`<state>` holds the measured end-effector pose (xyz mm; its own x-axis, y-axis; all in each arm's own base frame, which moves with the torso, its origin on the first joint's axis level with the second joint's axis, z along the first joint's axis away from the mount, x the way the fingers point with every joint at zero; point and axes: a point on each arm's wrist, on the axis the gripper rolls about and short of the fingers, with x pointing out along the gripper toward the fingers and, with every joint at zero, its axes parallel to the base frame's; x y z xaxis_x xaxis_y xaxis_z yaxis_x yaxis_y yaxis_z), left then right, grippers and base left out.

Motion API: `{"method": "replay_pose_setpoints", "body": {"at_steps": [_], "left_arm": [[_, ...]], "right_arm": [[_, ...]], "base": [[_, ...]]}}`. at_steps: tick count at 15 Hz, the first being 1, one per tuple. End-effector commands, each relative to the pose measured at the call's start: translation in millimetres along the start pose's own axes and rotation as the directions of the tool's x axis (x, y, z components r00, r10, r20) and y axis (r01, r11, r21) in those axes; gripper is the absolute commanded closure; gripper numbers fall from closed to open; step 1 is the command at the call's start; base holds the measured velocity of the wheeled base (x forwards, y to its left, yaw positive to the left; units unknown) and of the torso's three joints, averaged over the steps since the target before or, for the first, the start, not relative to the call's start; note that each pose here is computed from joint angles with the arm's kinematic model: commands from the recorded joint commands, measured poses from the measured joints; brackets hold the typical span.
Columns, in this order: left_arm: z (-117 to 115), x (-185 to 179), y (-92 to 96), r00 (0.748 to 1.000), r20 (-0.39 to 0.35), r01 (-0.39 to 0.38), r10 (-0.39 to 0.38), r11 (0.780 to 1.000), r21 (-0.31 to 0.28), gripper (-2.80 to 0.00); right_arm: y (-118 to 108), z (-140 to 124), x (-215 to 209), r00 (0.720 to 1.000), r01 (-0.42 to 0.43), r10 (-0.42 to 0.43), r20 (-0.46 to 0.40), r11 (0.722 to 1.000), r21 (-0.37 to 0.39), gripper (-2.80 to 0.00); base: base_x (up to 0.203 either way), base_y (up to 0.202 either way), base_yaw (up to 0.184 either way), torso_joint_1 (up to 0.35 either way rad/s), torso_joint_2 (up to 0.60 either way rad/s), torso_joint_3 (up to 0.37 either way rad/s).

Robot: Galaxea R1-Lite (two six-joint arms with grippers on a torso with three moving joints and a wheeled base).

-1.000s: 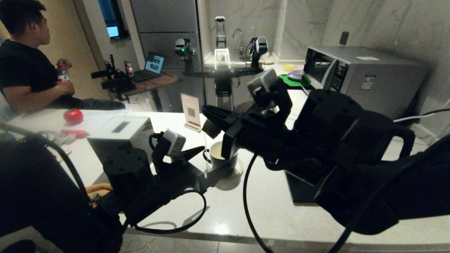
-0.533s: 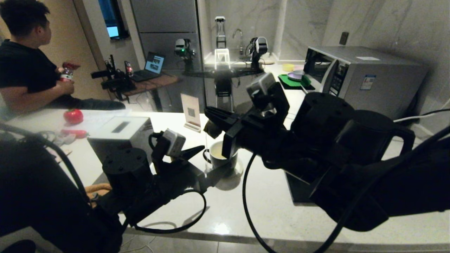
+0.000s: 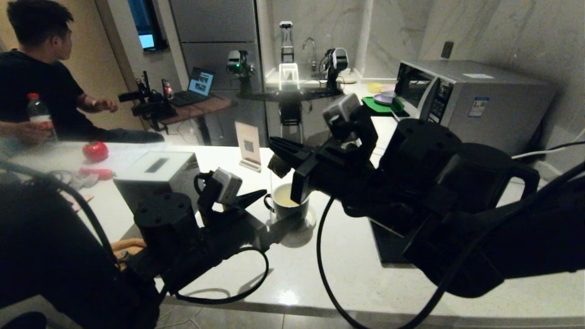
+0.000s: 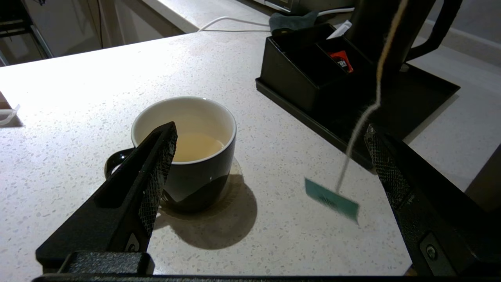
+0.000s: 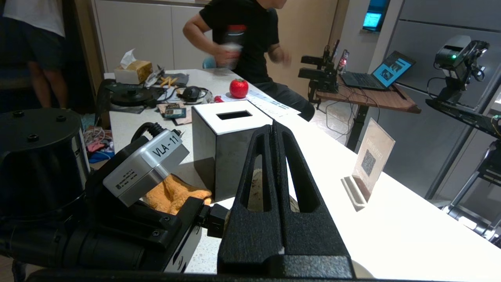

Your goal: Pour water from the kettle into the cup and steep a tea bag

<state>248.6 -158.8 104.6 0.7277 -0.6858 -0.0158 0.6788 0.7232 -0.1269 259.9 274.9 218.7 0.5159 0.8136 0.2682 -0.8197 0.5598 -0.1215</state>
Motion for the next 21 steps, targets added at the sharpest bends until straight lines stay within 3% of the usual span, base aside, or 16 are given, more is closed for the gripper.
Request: {"method": "replay_pose_setpoints", "body": {"at_steps": [1, 5, 6, 21], "left_arm": [[4.3, 0.0, -0.7, 0.999, 0.044, 0.007, -0.008, 1.000, 0.009, -2.80], [3.9, -0.1, -1.2, 0.999, 0.043, 0.010, -0.011, 1.000, 0.009, -2.80], [3.9, -0.1, -1.2, 0.999, 0.043, 0.010, -0.011, 1.000, 0.011, 0.00], [5.2, -0.8, -1.1, 0.999, 0.047, 0.009, -0.010, 1.000, 0.010, 0.00]], "right_arm": [[0.7, 0.2, -0.1, 1.000, -0.003, 0.003, 0.005, 1.000, -0.002, 0.00], [0.8, -0.1, -0.2, 1.000, -0.003, 0.003, 0.004, 1.000, -0.001, 0.00], [0.9, -0.1, -0.4, 1.000, -0.005, 0.005, 0.004, 1.000, -0.002, 0.00], [1.3, -2.5, -1.6, 1.000, -0.004, 0.004, -0.005, 1.000, -0.001, 0.00]], "base": [[0.000, 0.000, 0.000, 0.000, 0.00, 0.000], [0.000, 0.000, 0.000, 0.000, 0.00, 0.000], [0.000, 0.000, 0.000, 0.000, 0.00, 0.000], [0.000, 0.000, 0.000, 0.000, 0.00, 0.000]]}}
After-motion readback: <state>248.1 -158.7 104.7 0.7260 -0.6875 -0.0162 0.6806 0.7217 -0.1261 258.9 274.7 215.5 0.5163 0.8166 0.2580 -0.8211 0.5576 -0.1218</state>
